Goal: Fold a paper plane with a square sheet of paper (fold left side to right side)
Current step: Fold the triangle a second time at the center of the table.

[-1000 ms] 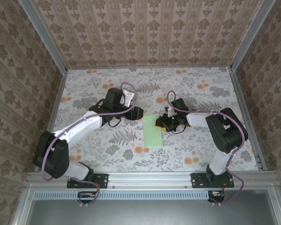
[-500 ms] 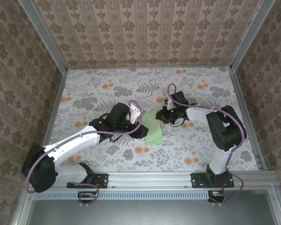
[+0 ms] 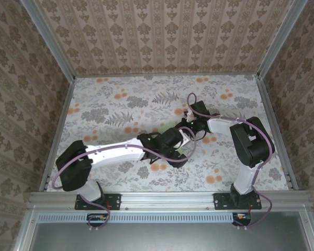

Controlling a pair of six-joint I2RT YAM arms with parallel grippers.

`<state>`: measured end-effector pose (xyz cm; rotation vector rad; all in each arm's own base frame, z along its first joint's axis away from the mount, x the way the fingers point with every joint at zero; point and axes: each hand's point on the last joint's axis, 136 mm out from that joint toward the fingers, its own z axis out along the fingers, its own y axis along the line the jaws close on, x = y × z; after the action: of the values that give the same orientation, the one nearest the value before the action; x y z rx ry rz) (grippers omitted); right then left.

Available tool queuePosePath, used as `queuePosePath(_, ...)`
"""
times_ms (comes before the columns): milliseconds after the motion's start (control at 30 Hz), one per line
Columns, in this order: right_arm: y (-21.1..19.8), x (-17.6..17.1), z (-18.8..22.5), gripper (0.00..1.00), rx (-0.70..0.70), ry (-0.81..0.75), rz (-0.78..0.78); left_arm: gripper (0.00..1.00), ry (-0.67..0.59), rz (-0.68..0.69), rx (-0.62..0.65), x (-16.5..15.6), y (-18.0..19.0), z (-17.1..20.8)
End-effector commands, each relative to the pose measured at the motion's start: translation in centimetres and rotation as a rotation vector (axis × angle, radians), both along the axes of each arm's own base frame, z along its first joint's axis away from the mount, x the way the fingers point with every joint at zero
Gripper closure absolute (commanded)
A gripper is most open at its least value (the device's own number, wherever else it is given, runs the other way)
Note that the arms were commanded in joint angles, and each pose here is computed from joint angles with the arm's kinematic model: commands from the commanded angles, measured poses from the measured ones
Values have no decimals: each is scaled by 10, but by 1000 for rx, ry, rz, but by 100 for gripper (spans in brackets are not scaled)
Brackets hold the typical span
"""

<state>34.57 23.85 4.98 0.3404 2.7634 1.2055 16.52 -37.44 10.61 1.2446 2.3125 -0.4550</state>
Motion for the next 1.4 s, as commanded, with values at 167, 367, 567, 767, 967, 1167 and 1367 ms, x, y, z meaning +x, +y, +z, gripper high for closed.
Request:
queuePosePath(167,-3,-7,-8,89,-13,58,-24,10,-140,137,235,16,3,-16)
queuePosePath(367,-1,-9,-11,90,-15,67,-26,9,-194,173,331,22,5,-30)
queuePosePath(567,0,-12,-14,90,-22,74,-23,19,-209,180,351,26,4,-35)
queuePosePath(767,-3,-13,-17,89,-48,77,-20,55,-196,168,312,23,2,-32)
queuePosePath(967,-4,-13,-18,88,-70,74,-14,73,-168,138,272,16,-2,-32)
queuePosePath(1167,-6,-13,-18,87,-80,69,-13,89,-149,120,252,12,-5,-32)
queuePosePath(1367,-5,-5,-6,76,-66,7,-13,98,-100,126,205,10,-3,-32)
